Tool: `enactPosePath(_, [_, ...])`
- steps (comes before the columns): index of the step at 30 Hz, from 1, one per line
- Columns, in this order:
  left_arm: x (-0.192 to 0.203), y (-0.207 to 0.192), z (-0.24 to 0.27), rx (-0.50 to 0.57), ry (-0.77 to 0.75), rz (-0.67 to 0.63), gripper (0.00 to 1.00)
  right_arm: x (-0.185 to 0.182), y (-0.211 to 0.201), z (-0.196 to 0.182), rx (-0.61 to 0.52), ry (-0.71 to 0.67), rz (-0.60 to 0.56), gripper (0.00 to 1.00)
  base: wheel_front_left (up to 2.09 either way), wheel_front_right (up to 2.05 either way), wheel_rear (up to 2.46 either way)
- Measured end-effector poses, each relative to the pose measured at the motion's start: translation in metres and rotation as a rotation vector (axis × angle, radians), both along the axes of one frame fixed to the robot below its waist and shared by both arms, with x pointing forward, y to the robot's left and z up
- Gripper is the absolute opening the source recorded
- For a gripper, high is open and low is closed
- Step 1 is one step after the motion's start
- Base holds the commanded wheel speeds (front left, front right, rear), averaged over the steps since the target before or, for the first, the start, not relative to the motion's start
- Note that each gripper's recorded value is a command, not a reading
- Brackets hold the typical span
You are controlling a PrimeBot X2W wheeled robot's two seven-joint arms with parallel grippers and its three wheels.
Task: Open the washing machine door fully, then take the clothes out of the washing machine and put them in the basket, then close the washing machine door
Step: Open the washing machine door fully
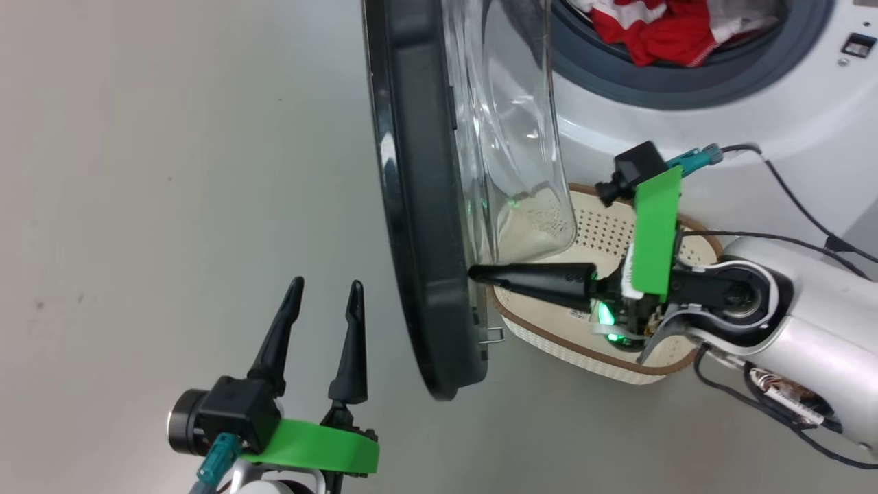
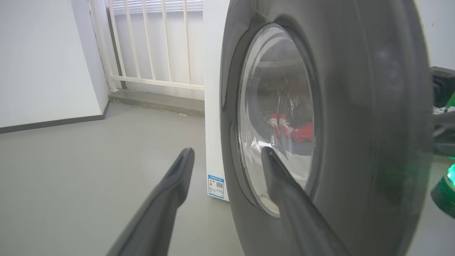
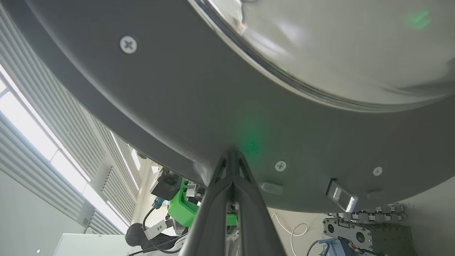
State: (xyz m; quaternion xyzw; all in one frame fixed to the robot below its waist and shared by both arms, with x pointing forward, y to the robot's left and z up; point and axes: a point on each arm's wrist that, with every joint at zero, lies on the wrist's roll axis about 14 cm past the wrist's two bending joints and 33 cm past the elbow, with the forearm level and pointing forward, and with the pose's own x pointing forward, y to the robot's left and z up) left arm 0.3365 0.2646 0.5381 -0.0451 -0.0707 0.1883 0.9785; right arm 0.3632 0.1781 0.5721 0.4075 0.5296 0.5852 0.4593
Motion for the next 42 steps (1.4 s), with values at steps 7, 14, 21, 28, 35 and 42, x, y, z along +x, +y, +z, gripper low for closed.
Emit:
enactPosePath(7, [-0.013,0.006,0.001,-0.004,-0.004,0.033,1.00,-0.025,0.016,-0.005,-0.019,0.000,0.083,0.00,0.00,0.00,0.00])
enactPosePath(14, [-0.018,0.007,0.004,-0.009,-0.016,0.039,1.00,-0.024,0.016,-0.010,-0.047,-0.025,0.075,0.00,0.00,0.00,0.00])
enactPosePath(21, [-0.020,0.009,0.005,-0.030,-0.028,0.038,1.00,-0.019,0.014,-0.015,-0.077,-0.125,0.024,0.18,0.00,0.00,0.00])
enactPosePath(28, [-0.025,0.011,0.005,-0.044,-0.039,0.038,1.00,0.008,0.006,-0.020,-0.107,-0.294,-0.147,1.00,0.00,0.00,0.00])
enactPosePath(35, [-0.039,0.014,0.001,-0.057,-0.035,0.048,1.00,0.042,-0.017,-0.041,-0.197,-0.643,-0.313,1.00,0.00,0.00,0.00])
enactPosePath(42, [-0.050,0.013,0.003,-0.114,-0.060,0.030,1.00,0.064,-0.047,-0.075,-0.343,-1.073,-0.356,1.00,0.00,0.00,0.00])
